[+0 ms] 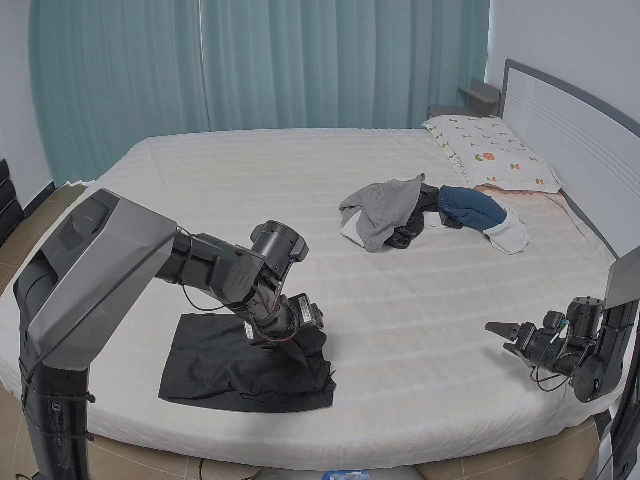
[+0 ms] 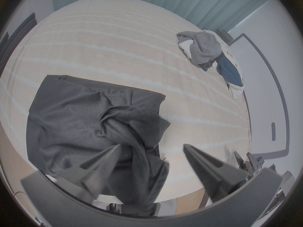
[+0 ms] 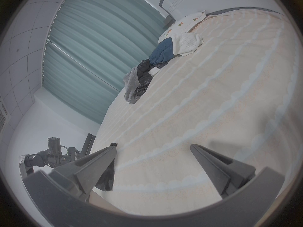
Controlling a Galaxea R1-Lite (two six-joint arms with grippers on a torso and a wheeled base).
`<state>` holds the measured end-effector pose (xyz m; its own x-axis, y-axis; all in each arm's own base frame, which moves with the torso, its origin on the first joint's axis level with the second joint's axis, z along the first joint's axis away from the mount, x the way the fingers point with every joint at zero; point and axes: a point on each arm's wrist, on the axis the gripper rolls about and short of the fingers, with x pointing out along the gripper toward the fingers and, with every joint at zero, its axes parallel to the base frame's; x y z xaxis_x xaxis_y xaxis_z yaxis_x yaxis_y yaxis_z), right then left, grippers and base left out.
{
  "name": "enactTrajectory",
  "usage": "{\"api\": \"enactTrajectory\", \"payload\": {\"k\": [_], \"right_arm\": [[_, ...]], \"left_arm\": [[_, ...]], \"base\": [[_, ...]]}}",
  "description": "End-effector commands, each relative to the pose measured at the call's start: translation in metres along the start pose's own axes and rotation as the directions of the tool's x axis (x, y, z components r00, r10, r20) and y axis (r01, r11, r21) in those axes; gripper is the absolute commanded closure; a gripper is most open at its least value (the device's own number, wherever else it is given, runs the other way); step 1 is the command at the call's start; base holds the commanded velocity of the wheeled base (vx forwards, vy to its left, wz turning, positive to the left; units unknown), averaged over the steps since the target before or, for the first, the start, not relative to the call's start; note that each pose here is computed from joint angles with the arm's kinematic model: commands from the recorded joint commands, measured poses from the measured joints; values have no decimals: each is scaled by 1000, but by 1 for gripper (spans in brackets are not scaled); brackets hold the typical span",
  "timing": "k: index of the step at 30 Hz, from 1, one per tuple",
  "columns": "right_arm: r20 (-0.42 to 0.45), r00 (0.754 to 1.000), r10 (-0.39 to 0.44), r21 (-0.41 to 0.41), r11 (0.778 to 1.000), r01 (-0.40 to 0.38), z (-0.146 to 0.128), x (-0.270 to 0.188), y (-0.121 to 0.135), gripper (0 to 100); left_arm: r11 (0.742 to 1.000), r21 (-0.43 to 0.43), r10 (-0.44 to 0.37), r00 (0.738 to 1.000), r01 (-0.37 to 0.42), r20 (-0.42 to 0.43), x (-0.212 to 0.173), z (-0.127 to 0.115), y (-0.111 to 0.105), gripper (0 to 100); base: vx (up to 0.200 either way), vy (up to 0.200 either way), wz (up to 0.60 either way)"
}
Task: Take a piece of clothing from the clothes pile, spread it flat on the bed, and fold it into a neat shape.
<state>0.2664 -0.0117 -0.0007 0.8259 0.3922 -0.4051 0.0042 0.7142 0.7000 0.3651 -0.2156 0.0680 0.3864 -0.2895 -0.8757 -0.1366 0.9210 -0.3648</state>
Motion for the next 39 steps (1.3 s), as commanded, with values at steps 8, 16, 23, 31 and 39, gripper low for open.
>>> {"api": "enactTrajectory", "payload": {"k": [8,16,23,31,39], "right_arm": [[-5,1000,6,-16,1000,-7,-2,0,2,0],[-19,999,33,-50,998,-34,-7,7,14,0],[-28,998,64,-115,991,-66,-19,25,37,0],[-82,989,123,-157,978,-135,-26,40,63,0],[-104,990,95,-197,974,-114,-31,64,102,0]], "left_arm": [[997,-60,-45,998,48,53,-51,2,-2,0],[985,-169,-20,998,31,66,-63,7,30,0],[956,-279,-92,996,86,-9,-64,13,79,0],[921,-370,-133,991,125,4,-68,14,123,0],[874,-457,-159,986,163,48,-65,8,159,0]], "base": [[0,0,0],[0,0,0],[0,29,0],[0,200,0],[0,200,0]]}}
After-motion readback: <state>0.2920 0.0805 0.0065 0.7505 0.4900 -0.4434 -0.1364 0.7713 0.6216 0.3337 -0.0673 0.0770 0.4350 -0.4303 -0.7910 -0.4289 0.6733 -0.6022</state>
